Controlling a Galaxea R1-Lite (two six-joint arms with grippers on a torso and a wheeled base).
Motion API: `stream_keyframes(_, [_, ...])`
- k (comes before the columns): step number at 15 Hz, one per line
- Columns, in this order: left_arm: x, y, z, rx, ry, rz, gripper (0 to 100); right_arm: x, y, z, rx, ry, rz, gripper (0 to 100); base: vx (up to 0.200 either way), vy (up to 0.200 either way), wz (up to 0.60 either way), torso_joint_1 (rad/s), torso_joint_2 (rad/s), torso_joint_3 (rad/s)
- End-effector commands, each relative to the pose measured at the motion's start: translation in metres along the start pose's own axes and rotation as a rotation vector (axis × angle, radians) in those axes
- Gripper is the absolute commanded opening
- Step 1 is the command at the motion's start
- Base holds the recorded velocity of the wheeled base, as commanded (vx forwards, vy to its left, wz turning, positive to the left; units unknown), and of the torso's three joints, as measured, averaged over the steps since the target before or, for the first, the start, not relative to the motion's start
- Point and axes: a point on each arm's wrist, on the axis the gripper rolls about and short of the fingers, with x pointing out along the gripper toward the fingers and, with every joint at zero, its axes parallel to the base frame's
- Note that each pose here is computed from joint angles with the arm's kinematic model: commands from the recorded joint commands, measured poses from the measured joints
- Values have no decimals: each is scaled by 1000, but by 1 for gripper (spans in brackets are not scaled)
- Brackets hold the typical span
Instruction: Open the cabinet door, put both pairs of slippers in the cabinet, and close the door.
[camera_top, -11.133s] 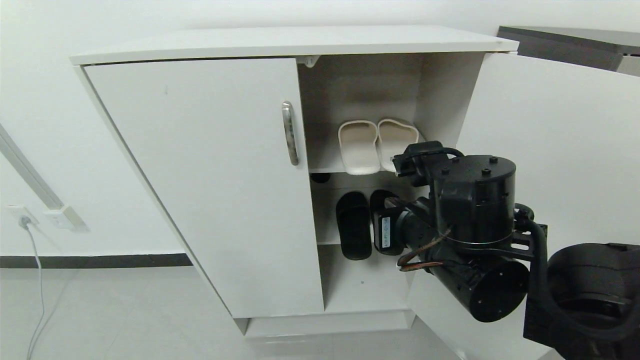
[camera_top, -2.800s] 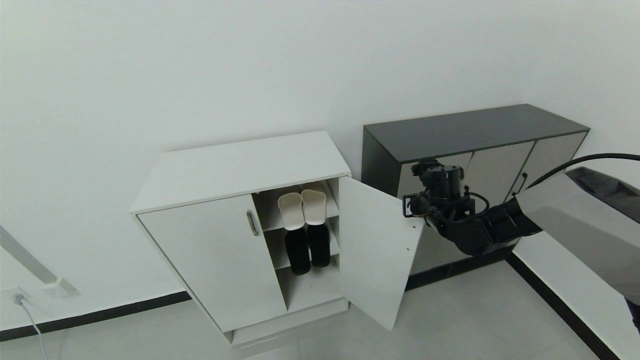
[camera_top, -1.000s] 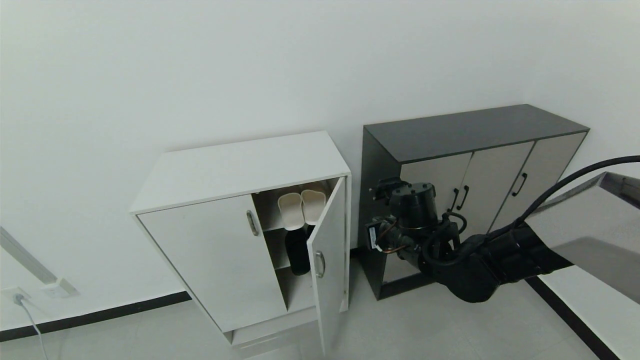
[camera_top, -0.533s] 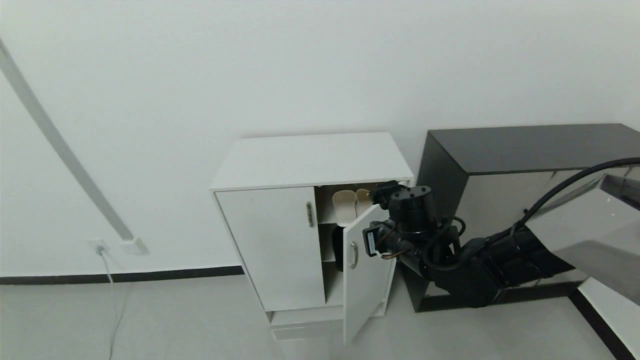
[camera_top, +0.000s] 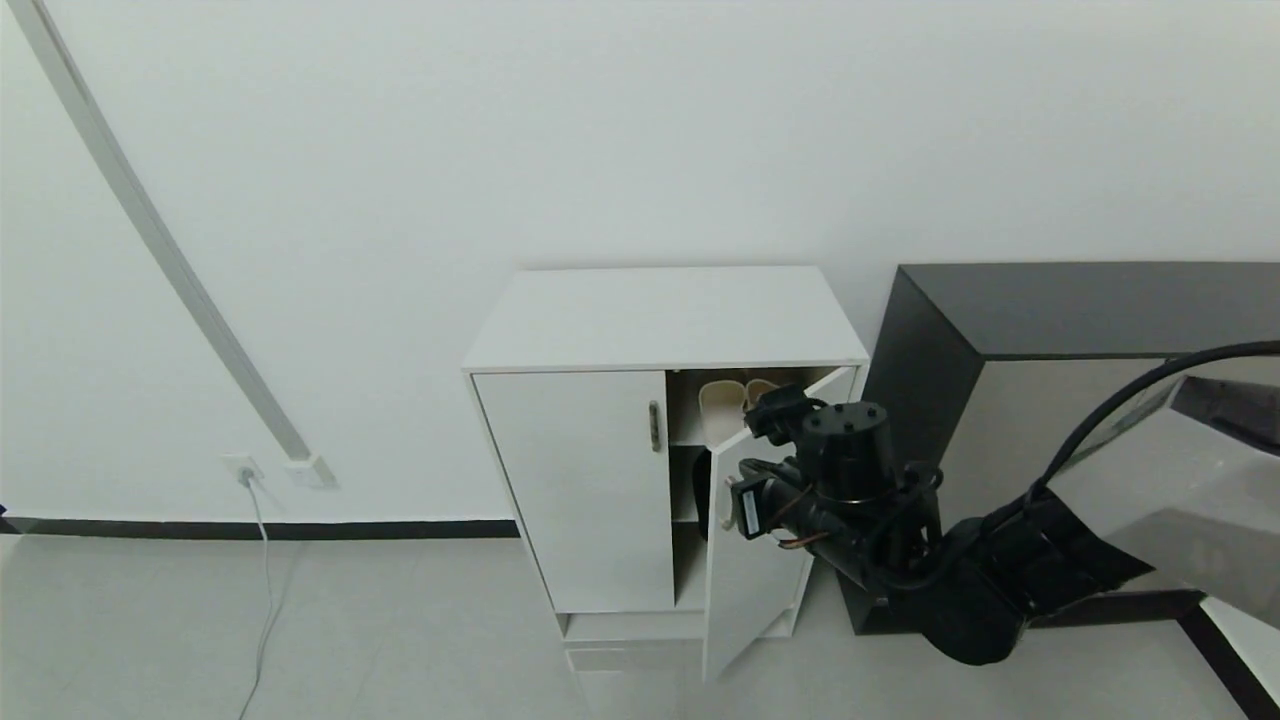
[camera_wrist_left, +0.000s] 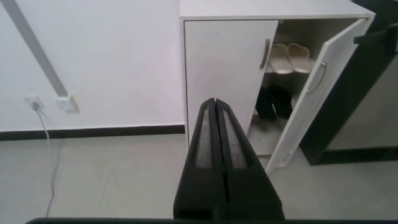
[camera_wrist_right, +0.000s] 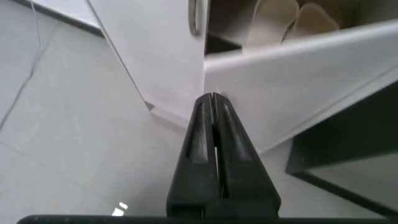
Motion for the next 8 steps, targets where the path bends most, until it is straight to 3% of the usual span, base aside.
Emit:
stream_keyframes(1, [0,0,0,1,0,-3,0,-14,-8,-19,-8,36,10,0,0,0,0,0,0,0])
stream_keyframes(3, [0,0,0,3,1,-3,0,-23,-11,-28,-9,50,14,0,0,0,0,0,0,0])
stream_keyframes(8, [0,0,0,3,1,-4,0,-35,-13,-46,-17,74,18,0,200,0,0,-3,-1,6])
